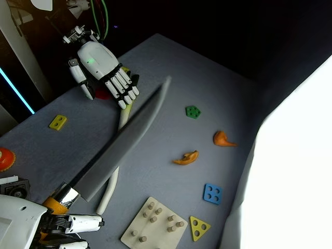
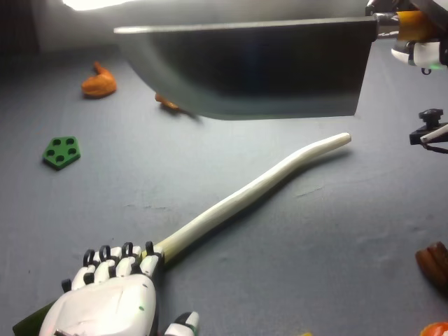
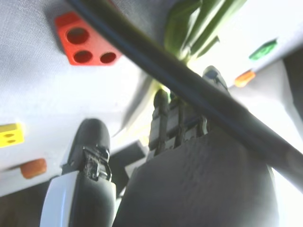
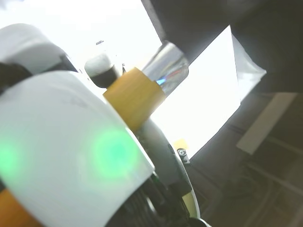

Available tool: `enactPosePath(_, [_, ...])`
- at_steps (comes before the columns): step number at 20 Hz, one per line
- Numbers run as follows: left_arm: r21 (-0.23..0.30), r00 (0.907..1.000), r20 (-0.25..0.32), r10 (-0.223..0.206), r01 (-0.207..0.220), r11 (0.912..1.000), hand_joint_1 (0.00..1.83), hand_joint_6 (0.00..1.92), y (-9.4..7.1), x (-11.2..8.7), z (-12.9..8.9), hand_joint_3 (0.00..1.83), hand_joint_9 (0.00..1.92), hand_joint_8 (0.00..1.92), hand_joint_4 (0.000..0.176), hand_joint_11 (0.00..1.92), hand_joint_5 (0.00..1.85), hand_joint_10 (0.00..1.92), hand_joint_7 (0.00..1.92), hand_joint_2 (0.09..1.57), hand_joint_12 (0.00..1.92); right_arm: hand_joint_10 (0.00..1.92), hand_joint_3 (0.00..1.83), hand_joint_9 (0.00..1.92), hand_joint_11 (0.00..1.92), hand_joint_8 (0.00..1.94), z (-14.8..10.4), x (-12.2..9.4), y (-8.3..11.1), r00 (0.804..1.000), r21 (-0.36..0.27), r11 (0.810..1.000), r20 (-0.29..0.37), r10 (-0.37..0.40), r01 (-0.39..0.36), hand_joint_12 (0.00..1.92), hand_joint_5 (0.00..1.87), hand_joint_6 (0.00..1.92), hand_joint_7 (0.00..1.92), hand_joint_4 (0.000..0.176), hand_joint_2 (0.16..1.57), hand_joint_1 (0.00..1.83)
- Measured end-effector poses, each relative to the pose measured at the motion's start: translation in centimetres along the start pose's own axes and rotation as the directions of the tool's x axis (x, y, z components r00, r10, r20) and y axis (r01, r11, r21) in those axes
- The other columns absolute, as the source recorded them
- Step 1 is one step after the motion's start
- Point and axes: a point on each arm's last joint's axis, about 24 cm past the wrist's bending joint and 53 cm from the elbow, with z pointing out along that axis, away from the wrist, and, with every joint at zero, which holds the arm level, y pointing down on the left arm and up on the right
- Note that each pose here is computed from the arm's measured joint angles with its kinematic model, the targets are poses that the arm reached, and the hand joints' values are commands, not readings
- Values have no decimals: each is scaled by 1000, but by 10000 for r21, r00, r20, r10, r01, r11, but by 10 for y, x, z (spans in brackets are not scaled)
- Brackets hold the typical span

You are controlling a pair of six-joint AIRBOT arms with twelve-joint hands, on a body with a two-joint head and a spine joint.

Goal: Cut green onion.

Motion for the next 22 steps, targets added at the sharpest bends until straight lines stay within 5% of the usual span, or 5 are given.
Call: enactPosePath(22, [-220,9993,-376,-10,2,9998,349,0,6,9,0,0,0,0,0,12,19,0,13,1404,7,1921,331,1481,1532,1941,-10,38,20,9924,-323,9940,684,-1023,1047,1921,1258,1921,1465,176,974,1596])
